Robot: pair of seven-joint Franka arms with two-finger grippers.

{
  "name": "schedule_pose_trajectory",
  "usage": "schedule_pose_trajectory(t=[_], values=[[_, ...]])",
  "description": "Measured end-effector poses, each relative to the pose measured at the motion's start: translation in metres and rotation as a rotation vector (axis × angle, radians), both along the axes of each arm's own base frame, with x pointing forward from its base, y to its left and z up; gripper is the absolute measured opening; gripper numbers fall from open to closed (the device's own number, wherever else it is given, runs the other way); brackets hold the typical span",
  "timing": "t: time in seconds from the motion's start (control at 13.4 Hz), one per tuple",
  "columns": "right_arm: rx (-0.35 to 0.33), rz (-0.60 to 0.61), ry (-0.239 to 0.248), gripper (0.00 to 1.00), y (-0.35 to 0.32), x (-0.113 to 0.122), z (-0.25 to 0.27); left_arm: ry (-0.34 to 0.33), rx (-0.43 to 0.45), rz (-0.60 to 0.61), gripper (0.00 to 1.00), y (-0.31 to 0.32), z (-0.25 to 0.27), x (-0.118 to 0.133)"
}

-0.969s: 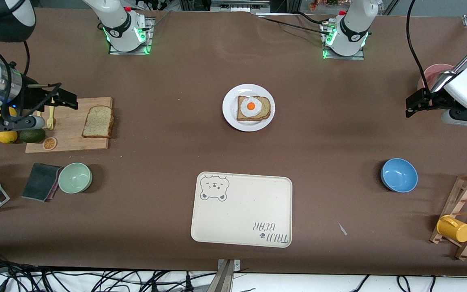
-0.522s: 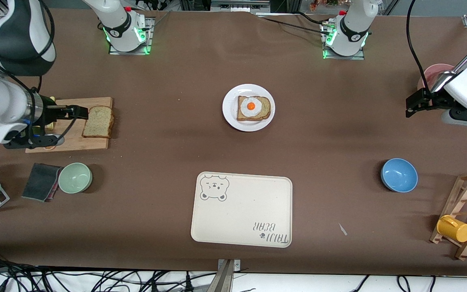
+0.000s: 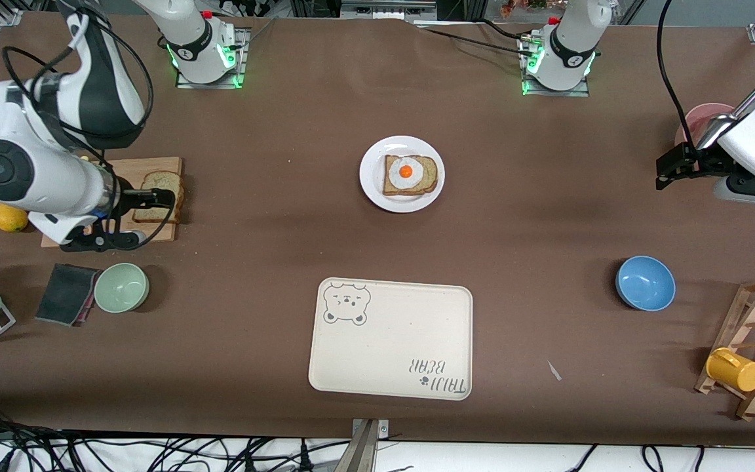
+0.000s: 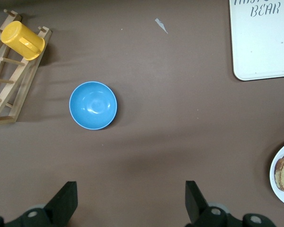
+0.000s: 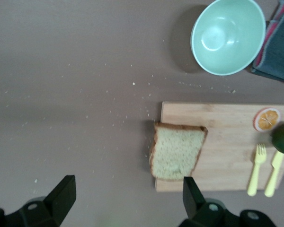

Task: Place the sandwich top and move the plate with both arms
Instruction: 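Lower the right gripper and close it on the bread slice, then lift the bread slice off the board with the right gripper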

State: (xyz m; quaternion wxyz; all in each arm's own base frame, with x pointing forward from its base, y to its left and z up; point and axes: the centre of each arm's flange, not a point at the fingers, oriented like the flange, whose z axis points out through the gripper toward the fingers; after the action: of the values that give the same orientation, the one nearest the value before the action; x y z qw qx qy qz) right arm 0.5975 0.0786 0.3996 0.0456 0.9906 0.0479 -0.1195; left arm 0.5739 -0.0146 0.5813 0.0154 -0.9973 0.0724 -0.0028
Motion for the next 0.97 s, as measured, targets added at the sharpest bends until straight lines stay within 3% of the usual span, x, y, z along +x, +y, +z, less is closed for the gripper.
schedule_pose_trajectory(t=[0.45, 0.67, 0.97], values=[[-0.025, -0.019, -0.019, 0.99, -0.003, -0.030, -0.085, -0.001, -0.001, -0.021, 1.00, -0.012, 0.001, 0.000], [-0.167, -0.053, -0.042, 0.98, 0.001, -0.040, -0.106, -0.002, -0.001, -0.027, 1.00, -0.015, 0.001, 0.000], [-0.203, -0.081, -0.062, 0.98, 0.011, -0.055, -0.136, 0.000, -0.001, -0.023, 1.00, -0.013, 0.001, -0.001]])
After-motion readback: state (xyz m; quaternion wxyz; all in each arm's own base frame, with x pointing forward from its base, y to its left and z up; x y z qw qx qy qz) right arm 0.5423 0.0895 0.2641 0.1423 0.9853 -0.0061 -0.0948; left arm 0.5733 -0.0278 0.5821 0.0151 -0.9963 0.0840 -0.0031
